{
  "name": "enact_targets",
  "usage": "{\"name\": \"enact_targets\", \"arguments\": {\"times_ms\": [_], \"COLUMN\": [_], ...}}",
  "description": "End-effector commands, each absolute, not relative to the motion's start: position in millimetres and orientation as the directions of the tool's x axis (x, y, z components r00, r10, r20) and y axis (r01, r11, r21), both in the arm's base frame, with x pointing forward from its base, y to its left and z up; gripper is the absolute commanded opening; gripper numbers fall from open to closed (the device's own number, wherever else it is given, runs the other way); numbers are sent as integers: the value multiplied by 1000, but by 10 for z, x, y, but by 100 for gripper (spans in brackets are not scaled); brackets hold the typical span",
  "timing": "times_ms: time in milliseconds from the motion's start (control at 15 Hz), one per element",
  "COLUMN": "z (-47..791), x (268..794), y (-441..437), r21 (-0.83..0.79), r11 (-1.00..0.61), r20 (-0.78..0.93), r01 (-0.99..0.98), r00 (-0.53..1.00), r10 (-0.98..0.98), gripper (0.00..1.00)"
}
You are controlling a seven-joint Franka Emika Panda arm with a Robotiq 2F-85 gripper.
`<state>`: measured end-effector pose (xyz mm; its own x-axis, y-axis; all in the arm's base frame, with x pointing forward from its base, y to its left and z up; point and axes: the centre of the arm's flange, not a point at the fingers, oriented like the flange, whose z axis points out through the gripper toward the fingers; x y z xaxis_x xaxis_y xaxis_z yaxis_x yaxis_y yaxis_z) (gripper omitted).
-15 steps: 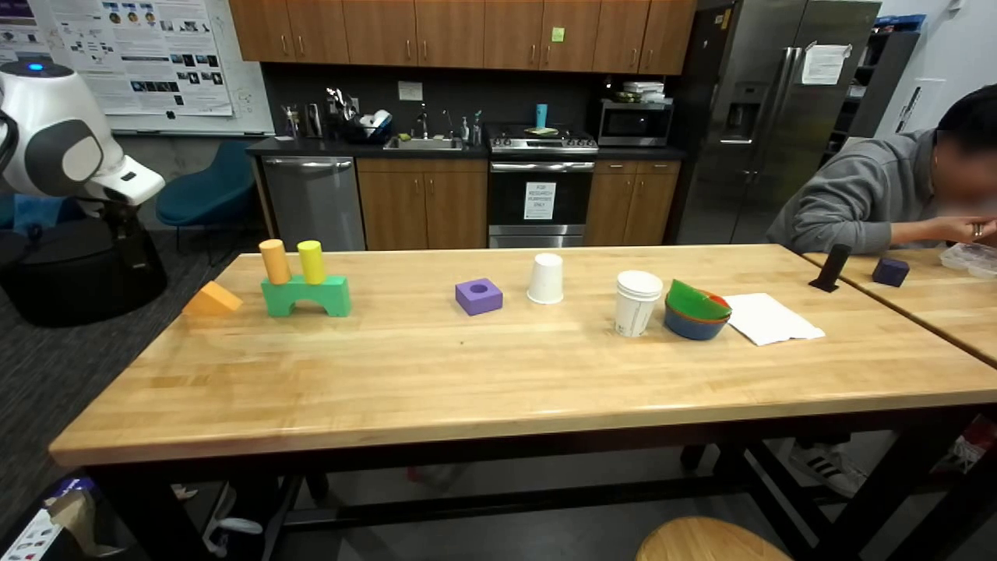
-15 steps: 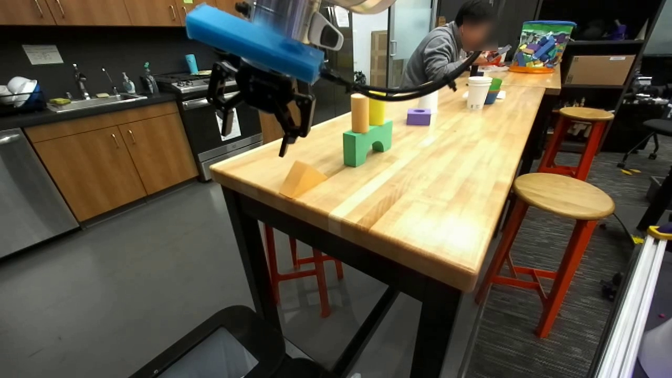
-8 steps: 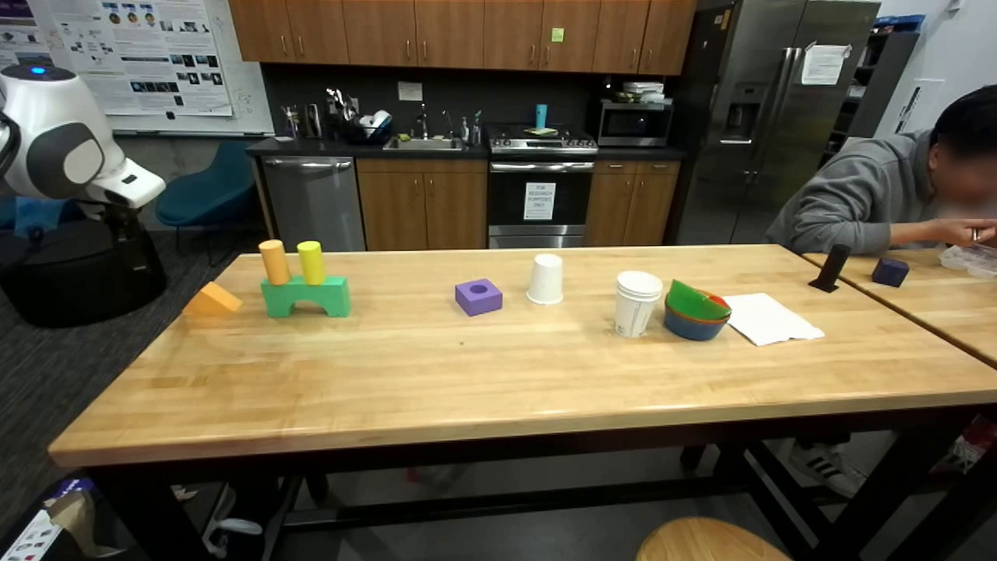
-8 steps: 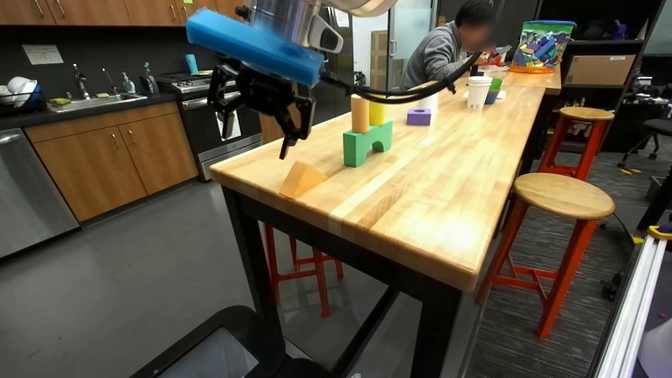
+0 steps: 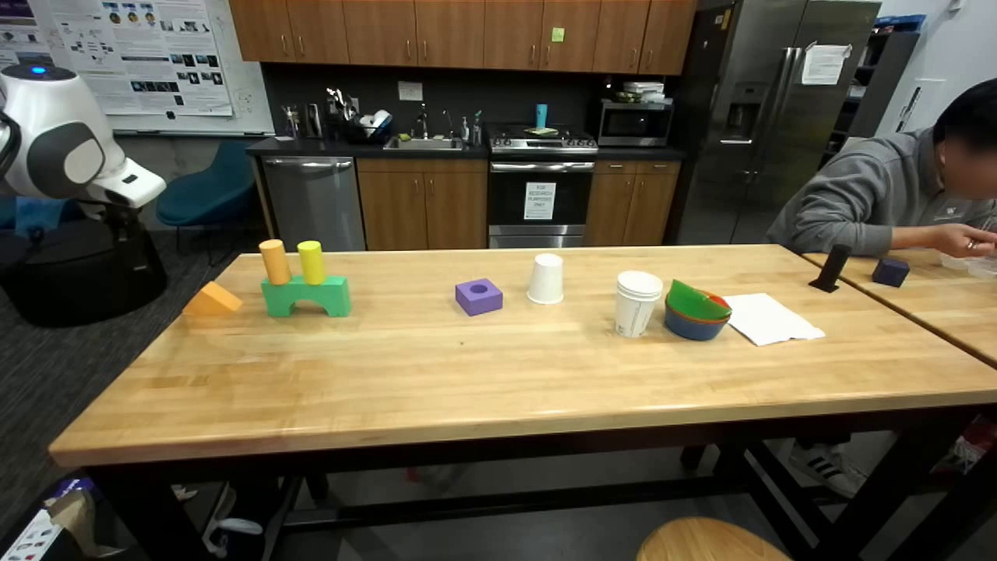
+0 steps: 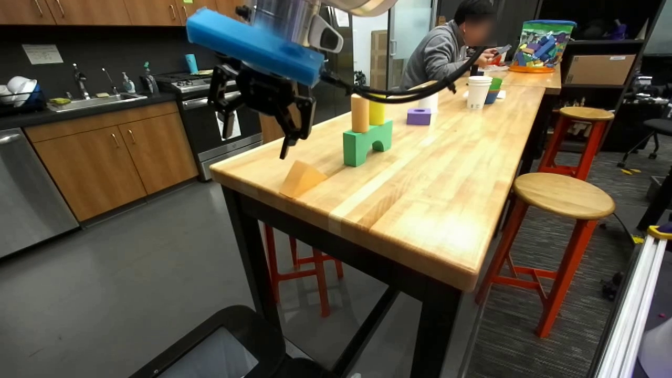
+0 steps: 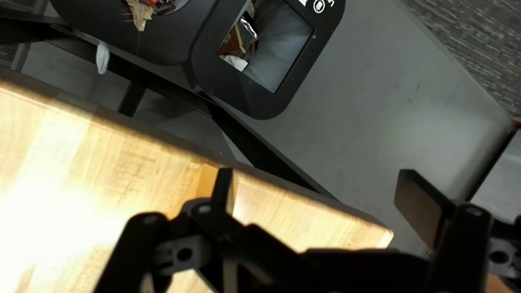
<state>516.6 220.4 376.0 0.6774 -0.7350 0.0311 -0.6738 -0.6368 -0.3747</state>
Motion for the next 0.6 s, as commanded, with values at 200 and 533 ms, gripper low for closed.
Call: {"name": "enact_targets", "arguments": {"times_ms": [200,533], "z": [3665,3540], "x": [5081,5027], "y": [2012,1827], "r21": [-351,-315], "r11": [-599,-567], "r20": [14,-2], "r01": [-719,-761], "r00": [636,598], "r10": [-771,-802], "gripper": [100,100]}}
